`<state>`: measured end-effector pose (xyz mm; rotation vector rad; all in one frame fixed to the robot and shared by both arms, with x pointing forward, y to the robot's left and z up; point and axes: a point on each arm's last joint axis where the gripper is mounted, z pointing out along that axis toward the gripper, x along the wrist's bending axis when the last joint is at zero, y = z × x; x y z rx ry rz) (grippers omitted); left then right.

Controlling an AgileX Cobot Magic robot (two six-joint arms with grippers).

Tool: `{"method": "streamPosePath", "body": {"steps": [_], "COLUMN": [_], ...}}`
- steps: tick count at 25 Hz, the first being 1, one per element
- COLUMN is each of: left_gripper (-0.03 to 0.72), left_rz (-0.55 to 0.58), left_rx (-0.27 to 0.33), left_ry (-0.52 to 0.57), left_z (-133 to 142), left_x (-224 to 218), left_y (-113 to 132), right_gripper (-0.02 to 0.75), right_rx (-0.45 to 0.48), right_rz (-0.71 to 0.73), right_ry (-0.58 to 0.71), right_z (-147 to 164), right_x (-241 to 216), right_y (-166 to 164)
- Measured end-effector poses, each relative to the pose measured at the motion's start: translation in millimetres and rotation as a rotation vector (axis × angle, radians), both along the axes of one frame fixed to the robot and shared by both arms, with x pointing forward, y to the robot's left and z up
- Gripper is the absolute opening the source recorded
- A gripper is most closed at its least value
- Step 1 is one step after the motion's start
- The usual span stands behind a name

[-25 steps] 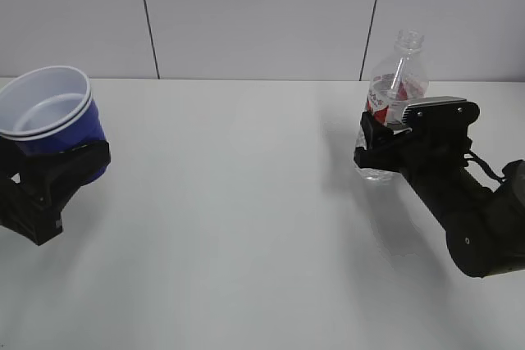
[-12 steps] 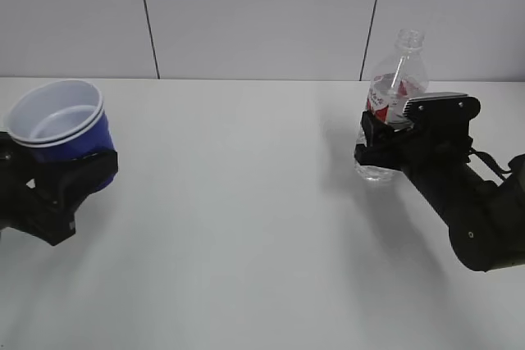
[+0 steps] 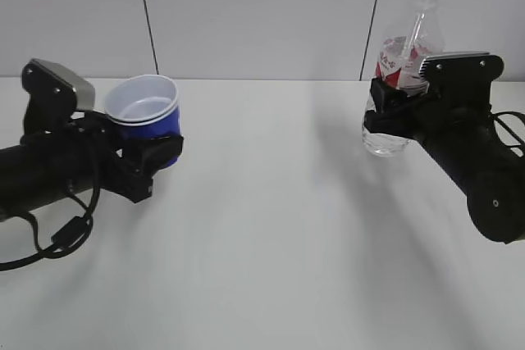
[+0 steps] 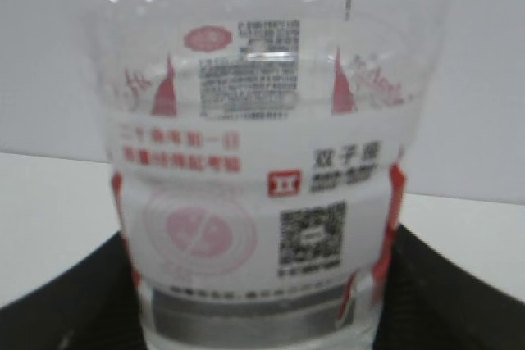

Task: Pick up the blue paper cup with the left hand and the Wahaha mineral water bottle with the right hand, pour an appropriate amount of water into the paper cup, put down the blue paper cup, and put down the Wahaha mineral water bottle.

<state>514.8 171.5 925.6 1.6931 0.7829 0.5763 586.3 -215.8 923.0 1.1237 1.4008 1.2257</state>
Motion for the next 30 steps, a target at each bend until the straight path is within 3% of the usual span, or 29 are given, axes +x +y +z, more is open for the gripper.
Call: {"method": "streamPosePath", "body": {"steps": [8,16,23,30], "left_gripper": [0.411,0.411,0.411,0.411], "left_rz": [-0.227,-0.377,-0.524,-0.592], "left_rx": [-0.041,-0.05,-0.041,-0.031], "left_ry": [-0.024,-0.014,0.049,0.049], "left_z": [-7,-7,-14,-14], "left_x": [23,44,52,46], "left_y": [-27,-45,-59,-78], "right_gripper": [0.482,0.482,0.482,0.482], "right_rx": [-0.08,-0.239,-0.455,-0.637], "right_rz": [-0.011,0.044,0.099,0.157], "right_ry": [-0.02,-0.135,-0.263,-0.312], "right_z": [21,51,74,72], "right_x": [9,35,48,48], "right_y": [-1,10,20,26]}}
